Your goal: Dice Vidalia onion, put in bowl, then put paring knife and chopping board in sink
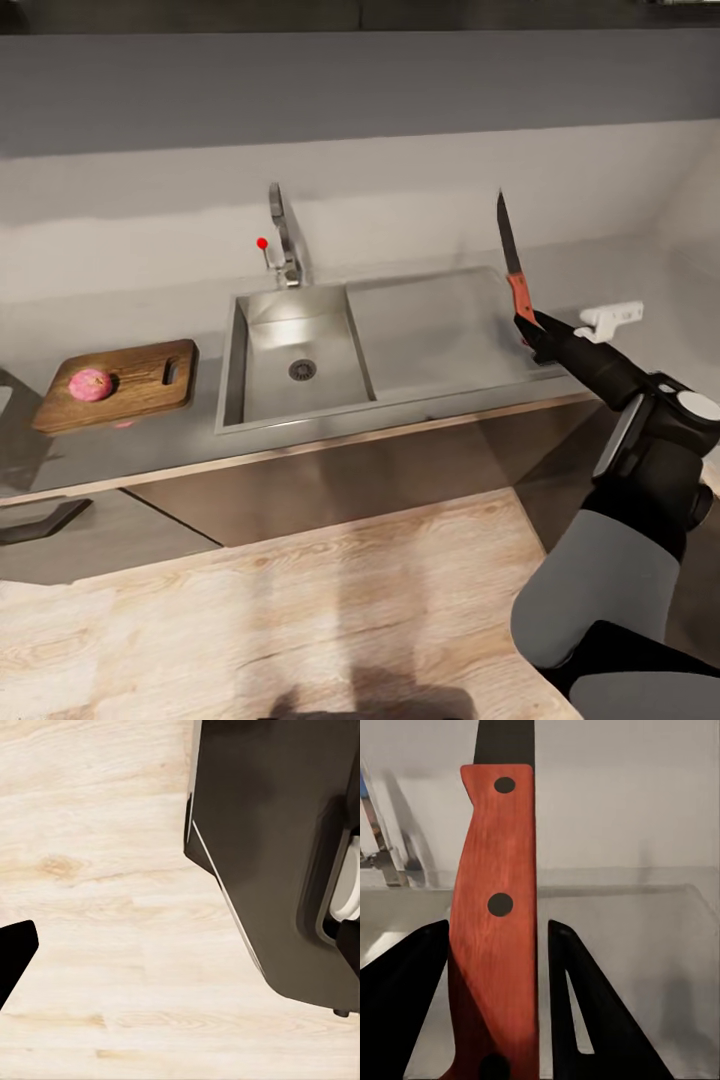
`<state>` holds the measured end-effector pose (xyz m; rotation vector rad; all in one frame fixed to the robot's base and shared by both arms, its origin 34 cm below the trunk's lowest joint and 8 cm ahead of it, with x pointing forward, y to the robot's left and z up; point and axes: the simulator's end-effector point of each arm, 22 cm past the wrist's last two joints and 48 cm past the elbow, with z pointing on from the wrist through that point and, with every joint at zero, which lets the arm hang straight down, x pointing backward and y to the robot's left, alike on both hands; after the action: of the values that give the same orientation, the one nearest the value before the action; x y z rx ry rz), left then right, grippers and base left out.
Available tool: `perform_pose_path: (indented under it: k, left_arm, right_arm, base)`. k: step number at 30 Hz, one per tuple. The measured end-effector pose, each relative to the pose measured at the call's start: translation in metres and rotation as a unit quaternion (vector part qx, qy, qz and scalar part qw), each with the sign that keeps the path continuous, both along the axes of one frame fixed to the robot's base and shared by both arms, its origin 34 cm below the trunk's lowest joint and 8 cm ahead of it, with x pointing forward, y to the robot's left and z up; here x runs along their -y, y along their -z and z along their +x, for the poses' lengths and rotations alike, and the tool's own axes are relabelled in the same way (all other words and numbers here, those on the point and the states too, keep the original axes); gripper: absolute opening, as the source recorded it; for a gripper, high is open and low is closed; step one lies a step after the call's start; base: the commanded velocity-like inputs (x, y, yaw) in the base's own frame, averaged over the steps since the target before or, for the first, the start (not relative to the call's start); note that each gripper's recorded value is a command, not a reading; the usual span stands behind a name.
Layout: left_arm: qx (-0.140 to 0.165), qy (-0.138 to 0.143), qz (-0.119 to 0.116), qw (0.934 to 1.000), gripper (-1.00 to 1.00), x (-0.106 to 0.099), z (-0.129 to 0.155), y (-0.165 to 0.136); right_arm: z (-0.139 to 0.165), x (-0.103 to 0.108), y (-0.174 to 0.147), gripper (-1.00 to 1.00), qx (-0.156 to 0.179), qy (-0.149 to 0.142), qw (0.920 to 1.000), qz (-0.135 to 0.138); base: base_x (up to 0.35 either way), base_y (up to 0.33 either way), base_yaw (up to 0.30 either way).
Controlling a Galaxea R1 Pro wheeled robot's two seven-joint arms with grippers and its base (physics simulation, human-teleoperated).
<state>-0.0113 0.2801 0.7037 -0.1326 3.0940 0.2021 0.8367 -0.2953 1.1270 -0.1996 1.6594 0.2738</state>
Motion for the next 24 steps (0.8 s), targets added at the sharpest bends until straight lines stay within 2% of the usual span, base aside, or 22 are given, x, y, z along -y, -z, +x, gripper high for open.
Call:
perform_pose_path:
  k: [5, 17, 24]
  left_arm:
    - [0.0, 0.001, 0.001, 1.0, 1.0, -0.001, -0.001, 0.0]
    - [0.007, 0.001, 0.001, 1.0, 1.0, -0.001, 0.002, 0.002]
    - [0.011, 0.001, 0.002, 0.9999, 1.0, -0.002, 0.005, 0.003]
  right_arm:
    - [-0.011, 0.012, 0.003, -1.0, -0.001, 0.002, 0.9999, 0.014]
    - [-0.014, 0.013, -0.011, -1.0, 0.014, 0.0, 0.9999, 0.009]
    - [-0.016, 0.013, -0.018, -1.0, 0.019, 0.0, 0.9998, 0.009]
  base:
    - [0.0, 0.0, 0.119]
    - [0.0, 0.002, 0.126]
    - [0.0, 0.09, 0.128]
